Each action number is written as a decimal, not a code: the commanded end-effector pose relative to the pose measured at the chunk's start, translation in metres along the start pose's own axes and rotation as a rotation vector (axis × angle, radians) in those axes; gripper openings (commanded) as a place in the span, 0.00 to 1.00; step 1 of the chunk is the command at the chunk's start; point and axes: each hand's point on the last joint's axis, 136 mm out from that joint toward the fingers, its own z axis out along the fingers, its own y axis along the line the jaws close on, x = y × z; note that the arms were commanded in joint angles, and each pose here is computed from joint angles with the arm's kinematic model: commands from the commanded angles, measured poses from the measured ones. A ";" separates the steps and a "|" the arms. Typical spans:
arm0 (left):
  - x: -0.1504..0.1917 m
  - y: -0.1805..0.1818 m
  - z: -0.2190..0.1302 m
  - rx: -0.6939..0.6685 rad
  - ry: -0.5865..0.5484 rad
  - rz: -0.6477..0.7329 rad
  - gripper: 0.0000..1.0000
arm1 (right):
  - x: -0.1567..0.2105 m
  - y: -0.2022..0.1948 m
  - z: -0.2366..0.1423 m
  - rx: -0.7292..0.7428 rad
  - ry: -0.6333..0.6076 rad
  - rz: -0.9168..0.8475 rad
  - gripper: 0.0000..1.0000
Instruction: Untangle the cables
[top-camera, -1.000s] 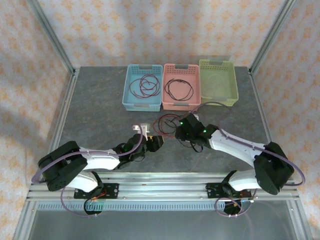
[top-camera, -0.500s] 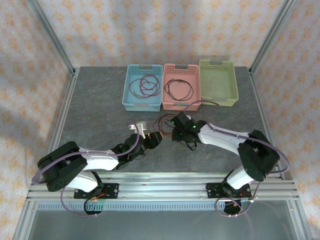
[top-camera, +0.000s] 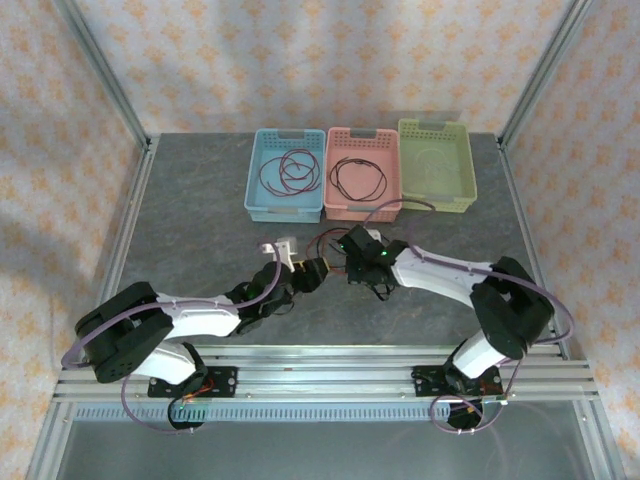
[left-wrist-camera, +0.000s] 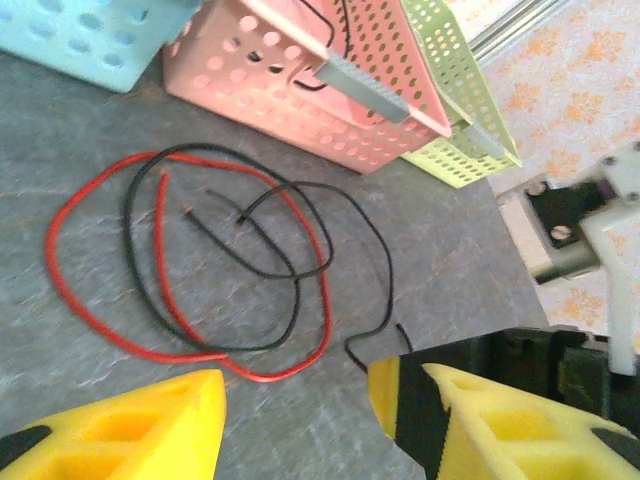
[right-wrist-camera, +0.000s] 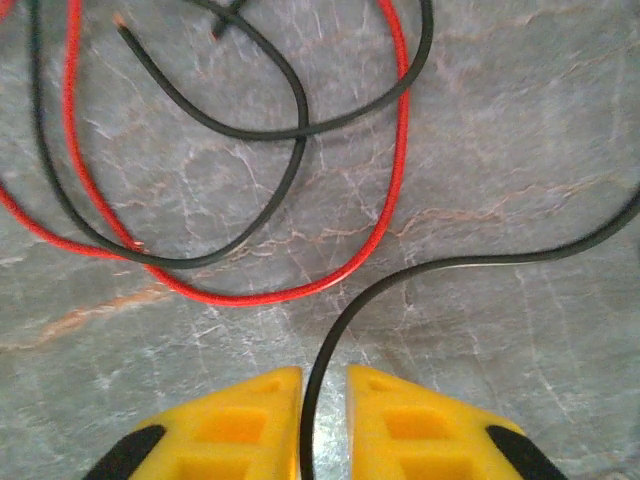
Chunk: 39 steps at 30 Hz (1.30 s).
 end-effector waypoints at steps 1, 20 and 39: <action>-0.010 -0.008 0.011 -0.018 -0.008 0.065 0.53 | -0.021 -0.009 -0.029 0.006 -0.133 0.049 0.11; -0.022 -0.007 0.045 -0.052 -0.019 0.069 0.50 | -0.047 -0.019 -0.100 -0.096 -0.365 0.021 0.07; -0.053 0.051 -0.022 -0.142 -0.144 -0.026 0.50 | 0.001 0.004 -0.006 0.044 -0.011 -0.202 0.45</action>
